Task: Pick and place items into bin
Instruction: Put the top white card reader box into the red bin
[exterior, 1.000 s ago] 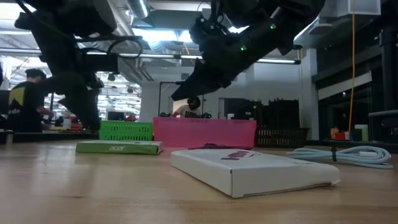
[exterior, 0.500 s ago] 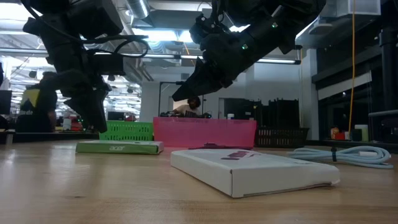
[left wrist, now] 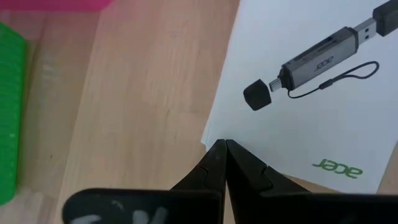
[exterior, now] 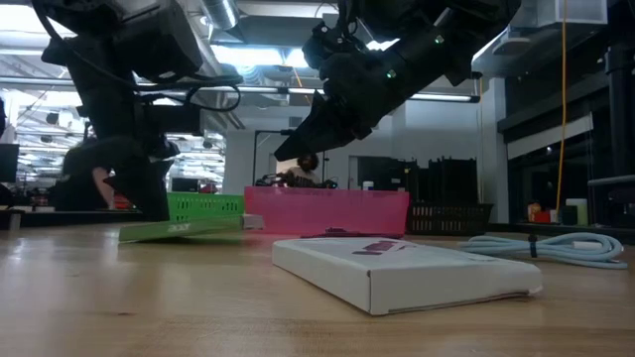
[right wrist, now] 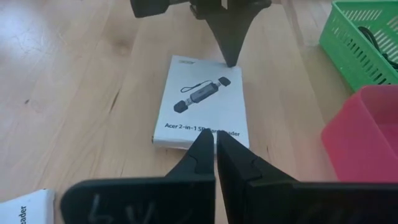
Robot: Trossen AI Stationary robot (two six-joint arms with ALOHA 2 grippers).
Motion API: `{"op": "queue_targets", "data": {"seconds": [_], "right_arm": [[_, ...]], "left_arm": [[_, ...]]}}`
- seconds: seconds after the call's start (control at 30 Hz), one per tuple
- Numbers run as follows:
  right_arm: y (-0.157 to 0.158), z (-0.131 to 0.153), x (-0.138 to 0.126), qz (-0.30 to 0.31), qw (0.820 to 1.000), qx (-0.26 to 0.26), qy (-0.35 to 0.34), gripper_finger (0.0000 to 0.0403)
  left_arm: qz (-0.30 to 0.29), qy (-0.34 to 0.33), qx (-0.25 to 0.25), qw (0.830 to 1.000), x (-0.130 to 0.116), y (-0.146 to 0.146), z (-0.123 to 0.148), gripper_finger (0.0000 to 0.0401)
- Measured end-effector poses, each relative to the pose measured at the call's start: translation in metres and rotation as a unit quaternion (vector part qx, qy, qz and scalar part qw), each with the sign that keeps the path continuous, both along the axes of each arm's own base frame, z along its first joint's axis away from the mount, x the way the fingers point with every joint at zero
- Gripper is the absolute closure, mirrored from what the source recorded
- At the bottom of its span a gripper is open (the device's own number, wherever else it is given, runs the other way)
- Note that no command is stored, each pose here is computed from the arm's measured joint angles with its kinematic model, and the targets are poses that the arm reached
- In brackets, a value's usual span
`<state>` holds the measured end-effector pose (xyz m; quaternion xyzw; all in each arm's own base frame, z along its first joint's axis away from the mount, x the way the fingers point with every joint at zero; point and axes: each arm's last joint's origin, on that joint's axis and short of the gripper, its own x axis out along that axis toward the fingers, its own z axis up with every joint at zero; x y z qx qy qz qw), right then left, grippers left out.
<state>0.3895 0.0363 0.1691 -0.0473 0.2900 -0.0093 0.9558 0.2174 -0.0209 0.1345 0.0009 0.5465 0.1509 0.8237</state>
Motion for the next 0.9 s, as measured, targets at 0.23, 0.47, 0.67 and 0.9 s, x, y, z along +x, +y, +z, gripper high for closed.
{"op": "queue_targets", "data": {"seconds": [0.23, 0.47, 0.67, 0.9], "right_arm": [[0.01, -0.001, -0.002, 0.023, 1.0, -0.015, 0.006, 0.04], [0.037, -0.001, -0.007, 0.056, 0.997, -0.052, 0.007, 0.0395], [0.044, -0.011, -0.005, 0.053, 0.996, -0.071, 0.01, 0.0341], [0.045, -0.029, 0.009, 0.027, 0.993, -0.109, 0.033, 0.026]], "left_arm": [[0.0, -0.001, -0.001, 1.0, 0.0, 0.0, 0.0, 0.0398], [-0.001, -0.001, -0.002, 1.0, 0.0, 0.0, -0.001, 0.0398], [-0.001, -0.003, -0.005, 1.0, 0.001, 0.0, -0.001, 0.0398], [-0.001, -0.003, -0.007, 1.0, 0.001, 0.0, -0.001, 0.0398]]}}
